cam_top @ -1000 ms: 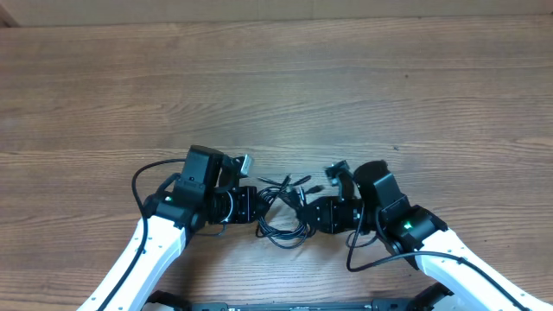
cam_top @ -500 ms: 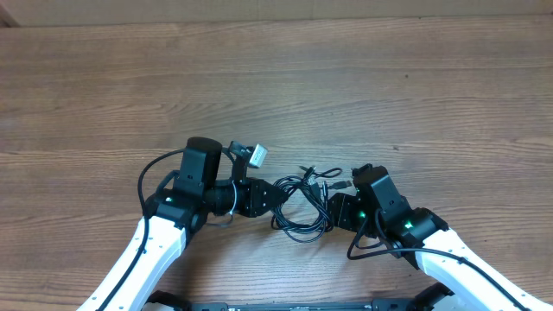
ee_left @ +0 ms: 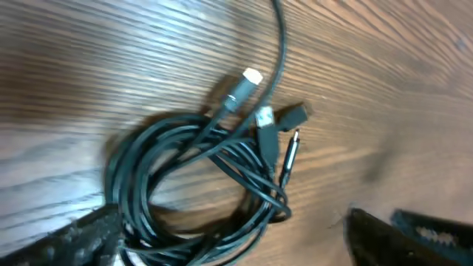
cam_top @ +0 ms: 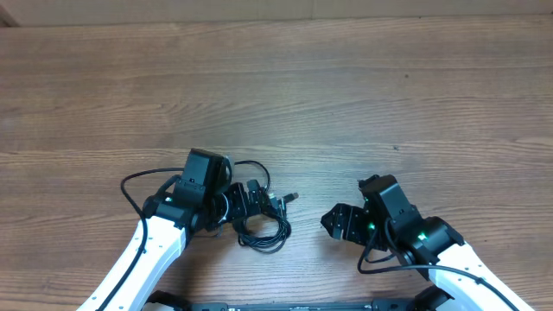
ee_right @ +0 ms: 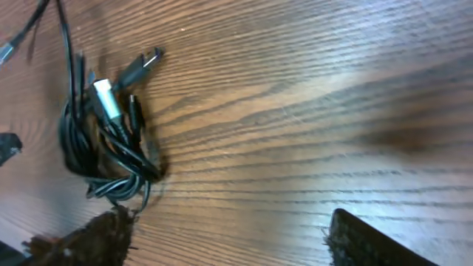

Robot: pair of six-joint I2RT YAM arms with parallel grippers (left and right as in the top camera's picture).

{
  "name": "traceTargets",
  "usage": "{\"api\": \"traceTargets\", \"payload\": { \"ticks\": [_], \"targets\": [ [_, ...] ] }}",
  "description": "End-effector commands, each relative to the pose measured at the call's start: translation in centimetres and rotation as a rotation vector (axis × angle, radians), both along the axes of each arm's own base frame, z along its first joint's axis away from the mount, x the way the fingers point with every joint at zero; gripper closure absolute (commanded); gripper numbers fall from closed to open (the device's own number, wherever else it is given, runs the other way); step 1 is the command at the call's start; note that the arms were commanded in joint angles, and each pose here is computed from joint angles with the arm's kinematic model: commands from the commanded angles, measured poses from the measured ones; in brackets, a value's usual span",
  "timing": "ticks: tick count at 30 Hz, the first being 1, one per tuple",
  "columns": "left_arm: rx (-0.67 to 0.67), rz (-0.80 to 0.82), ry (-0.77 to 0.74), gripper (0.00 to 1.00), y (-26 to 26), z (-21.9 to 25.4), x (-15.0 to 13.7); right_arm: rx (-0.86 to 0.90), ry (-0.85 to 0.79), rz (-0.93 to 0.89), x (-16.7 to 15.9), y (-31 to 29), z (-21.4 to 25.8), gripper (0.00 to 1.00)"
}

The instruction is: Untangle cables

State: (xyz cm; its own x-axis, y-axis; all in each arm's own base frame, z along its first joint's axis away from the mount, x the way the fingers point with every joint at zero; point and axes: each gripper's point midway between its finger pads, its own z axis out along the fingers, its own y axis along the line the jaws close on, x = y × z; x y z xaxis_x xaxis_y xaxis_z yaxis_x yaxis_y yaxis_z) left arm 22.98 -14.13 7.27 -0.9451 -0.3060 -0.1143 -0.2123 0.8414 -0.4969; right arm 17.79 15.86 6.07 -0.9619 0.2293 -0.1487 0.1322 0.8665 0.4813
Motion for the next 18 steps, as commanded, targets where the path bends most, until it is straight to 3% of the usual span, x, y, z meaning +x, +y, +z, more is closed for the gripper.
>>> {"api": "traceTargets", "payload": {
  "ticks": [1, 5, 6, 9, 14, 18],
  "targets": [
    [0.033, 0.103, 0.017, 0.16, 0.9, -0.3, 0.5, -0.004, -0.039, -0.014, 0.9, -0.1, 0.9, 0.03],
    [0.039, 0.113, 0.045, 0.20, 1.1, -0.5, 0.0, -0.006, -0.035, -0.014, 0.8, -0.1, 0.8, 0.00],
    [0.041, 0.124, 0.062, 0.30, 1.2, -0.6, -0.3, -0.006, -0.035, -0.014, 0.8, -0.1, 0.8, 0.00],
    [0.040, 0.207, 0.137, 0.35, 1.5, -1.0, -1.2, -0.007, -0.035, -0.014, 0.8, -0.2, 0.8, 0.00],
    [0.047, 0.343, 0.223, 0.52, 2.2, -1.8, -2.0, -0.009, -0.031, -0.014, 0.8, -0.2, 0.7, 0.00],
    [0.045, 0.430, 0.296, 0.57, 2.6, -3.0, -3.2, -0.021, -0.010, -0.014, 0.7, -0.2, 0.2, 0.00]
  ]
}}
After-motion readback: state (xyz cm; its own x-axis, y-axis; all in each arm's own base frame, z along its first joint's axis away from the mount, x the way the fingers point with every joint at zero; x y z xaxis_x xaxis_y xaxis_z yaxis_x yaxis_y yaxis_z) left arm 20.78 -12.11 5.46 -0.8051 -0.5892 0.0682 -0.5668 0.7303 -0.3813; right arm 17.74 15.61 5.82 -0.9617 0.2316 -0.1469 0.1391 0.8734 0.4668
